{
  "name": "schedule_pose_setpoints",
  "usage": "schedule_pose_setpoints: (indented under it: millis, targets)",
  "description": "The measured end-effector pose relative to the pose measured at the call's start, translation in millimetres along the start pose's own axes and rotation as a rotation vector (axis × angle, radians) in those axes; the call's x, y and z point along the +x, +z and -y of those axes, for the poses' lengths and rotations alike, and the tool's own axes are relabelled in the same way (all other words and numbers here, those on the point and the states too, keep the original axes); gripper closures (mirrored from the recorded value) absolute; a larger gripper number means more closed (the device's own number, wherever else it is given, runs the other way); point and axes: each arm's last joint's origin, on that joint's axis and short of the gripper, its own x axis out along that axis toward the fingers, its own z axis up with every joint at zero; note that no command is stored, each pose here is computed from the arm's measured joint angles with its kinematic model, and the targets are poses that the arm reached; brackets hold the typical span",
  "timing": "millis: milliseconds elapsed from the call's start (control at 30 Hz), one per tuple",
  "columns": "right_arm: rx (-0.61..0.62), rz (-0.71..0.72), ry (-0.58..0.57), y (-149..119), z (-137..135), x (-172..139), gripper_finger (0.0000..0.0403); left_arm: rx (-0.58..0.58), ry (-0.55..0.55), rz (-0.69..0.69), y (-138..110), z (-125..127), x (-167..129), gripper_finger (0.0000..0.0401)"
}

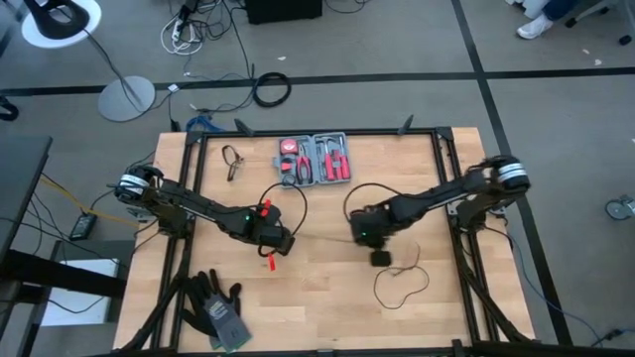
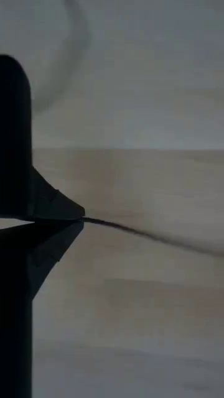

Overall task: Coil cords
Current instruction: Uncoil the black wire from the black spool

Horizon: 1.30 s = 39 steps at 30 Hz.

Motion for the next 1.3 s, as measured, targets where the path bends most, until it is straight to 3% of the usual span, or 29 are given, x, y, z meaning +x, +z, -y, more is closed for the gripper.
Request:
schedule_pose_setpoints:
  millis: [167, 300, 433, 733, 933, 1067, 1300]
  targets:
    - [0.094, -0.331, -0.009, -45, -14, -36, 0.0401, 0.0, -0.001, -0.004, 0, 0, 0, 0.0179]
    - [0.207, -0.495, -0.125, -68, -15, -56, 0.0398, -0.006, -0.019, 0.002, 1, 2, -1, 0.0179]
    - [0.221, -0.351, -0.236, -65, -16, -61, 0.0382, -0.002, -0.004, -0.004, 0, 0, -1, 0.0179]
    - [0.099, 0.139, -0.099, -19, -25, -56, 0.0311, -0.002, -0.008, -0.007, 0, 0, 0, 0.0179]
    - [-0.043, 0.563, -0.15, 16, -17, -44, 0.0257, -0.003, -0.013, -0.01, 0, 1, 0, 0.0179]
    - [-0.14, 0.673, -0.219, 37, -4, -12, 0.024, -0.002, -0.016, -0.02, 0, 1, 0, 0.0179]
    - [-0.152, 0.627, -0.249, 78, 26, 49, 0.0241, 0.0, -0.038, -0.056, -1, 1, -2, 0.0179]
